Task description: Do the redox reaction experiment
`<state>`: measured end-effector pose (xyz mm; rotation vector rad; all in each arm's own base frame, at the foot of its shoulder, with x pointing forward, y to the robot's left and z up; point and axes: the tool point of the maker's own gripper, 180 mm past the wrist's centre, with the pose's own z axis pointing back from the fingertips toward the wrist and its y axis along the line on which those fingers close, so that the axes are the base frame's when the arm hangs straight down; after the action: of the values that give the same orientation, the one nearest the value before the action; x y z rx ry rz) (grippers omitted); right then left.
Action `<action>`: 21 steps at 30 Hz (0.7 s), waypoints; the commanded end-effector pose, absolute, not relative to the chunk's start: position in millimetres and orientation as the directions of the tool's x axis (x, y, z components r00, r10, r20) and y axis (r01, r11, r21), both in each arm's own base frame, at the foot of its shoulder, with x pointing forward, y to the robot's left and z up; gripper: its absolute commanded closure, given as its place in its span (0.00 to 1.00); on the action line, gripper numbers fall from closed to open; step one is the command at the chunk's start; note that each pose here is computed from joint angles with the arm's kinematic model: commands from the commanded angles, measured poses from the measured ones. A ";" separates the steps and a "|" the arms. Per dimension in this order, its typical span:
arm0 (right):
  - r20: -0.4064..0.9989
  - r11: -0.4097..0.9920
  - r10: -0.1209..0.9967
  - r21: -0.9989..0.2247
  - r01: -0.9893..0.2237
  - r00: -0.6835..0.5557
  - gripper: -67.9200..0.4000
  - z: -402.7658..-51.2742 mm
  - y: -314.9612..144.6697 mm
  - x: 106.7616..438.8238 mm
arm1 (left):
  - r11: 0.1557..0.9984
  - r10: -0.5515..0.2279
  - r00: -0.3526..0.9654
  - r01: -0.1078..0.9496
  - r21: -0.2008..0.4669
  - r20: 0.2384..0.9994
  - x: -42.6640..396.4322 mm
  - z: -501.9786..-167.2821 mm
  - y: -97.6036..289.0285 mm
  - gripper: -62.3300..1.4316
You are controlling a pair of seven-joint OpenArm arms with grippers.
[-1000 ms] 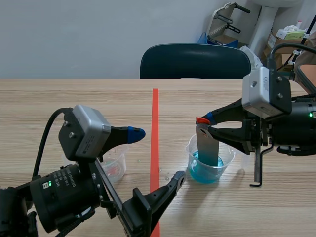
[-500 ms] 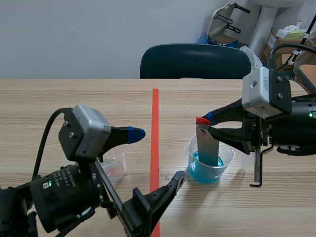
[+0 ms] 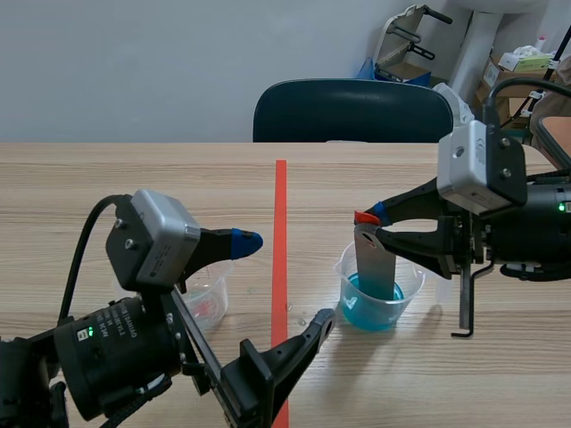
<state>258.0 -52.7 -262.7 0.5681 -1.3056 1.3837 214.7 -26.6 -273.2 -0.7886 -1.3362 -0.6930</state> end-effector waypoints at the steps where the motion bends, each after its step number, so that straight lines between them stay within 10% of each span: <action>1: 0.872 0.193 0.383 -0.397 -0.897 -0.303 0.99 -257.8 -55.0 261.2 | 0.569 0.040 0.104 0.815 -0.108 0.994 214.3 -264.8 -28.1 0.00; 21: 0.870 0.193 0.390 -0.397 -0.897 -0.301 0.99 -258.9 -55.5 261.6 | 0.569 0.037 0.105 0.815 -0.108 0.994 214.3 -265.3 -28.1 0.00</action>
<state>258.2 -52.9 -263.2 0.5658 -1.3031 1.3838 214.6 -26.6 -274.0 -0.7865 -1.3323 -0.6947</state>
